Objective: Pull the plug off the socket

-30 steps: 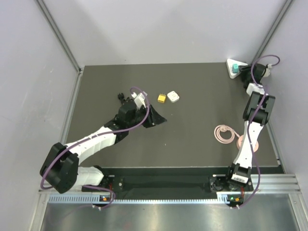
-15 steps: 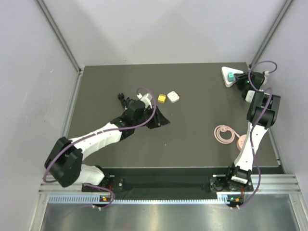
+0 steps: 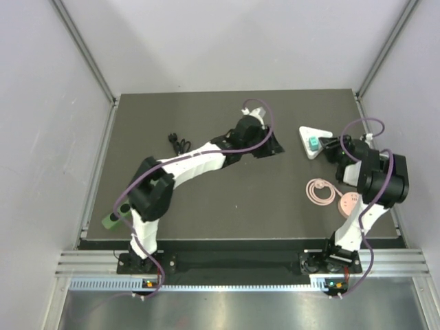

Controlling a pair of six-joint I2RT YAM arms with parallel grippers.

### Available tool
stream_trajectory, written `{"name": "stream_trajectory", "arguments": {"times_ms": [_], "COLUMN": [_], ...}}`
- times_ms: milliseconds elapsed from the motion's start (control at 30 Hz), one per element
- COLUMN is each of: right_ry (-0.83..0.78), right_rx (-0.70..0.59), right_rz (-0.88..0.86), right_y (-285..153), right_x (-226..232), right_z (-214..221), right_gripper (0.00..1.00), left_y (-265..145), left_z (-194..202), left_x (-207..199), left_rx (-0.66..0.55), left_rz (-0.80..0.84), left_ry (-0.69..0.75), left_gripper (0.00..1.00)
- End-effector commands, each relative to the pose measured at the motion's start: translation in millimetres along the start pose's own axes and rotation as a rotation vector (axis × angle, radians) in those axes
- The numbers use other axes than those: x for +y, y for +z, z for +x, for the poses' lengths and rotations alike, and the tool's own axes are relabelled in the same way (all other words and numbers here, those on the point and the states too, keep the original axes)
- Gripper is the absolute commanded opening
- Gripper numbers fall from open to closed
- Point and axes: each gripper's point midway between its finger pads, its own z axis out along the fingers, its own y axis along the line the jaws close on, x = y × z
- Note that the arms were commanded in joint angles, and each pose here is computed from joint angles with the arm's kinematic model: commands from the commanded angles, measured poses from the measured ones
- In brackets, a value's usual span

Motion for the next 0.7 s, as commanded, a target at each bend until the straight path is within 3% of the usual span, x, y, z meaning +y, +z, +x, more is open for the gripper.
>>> {"name": "stream_trajectory", "arguments": {"times_ms": [0, 67, 133, 267, 667], "right_ry": [-0.098, -0.139, -0.169, -0.213, -0.224], "right_rx": [0.009, -0.006, 0.01, -0.031, -0.07], "right_rz": [-0.08, -0.092, -0.086, -0.109, -0.112], "right_y": [-33.8, -49.9, -62.8, -77.8, -83.2], "right_x": [18.7, 23.2, 16.0, 22.4, 21.8], "right_z": [16.4, 17.3, 27.9, 24.5, 20.0], "right_gripper": [0.0, 0.0, 0.0, 0.0, 0.0], "left_y": [28.2, 56.5, 70.0, 112.9, 130.3], "left_z": [-14.1, -7.5, -15.4, -5.8, 4.2], "left_x": [-34.3, -32.8, -62.2, -50.3, -18.9], "left_rx": [-0.065, -0.065, -0.127, -0.142, -0.151], "left_rz": [0.04, 0.037, 0.064, -0.002, -0.119], "left_ry": [0.079, 0.115, 0.168, 0.184, 0.009], "left_gripper": [0.43, 0.46, 0.57, 0.56, 0.54]}}
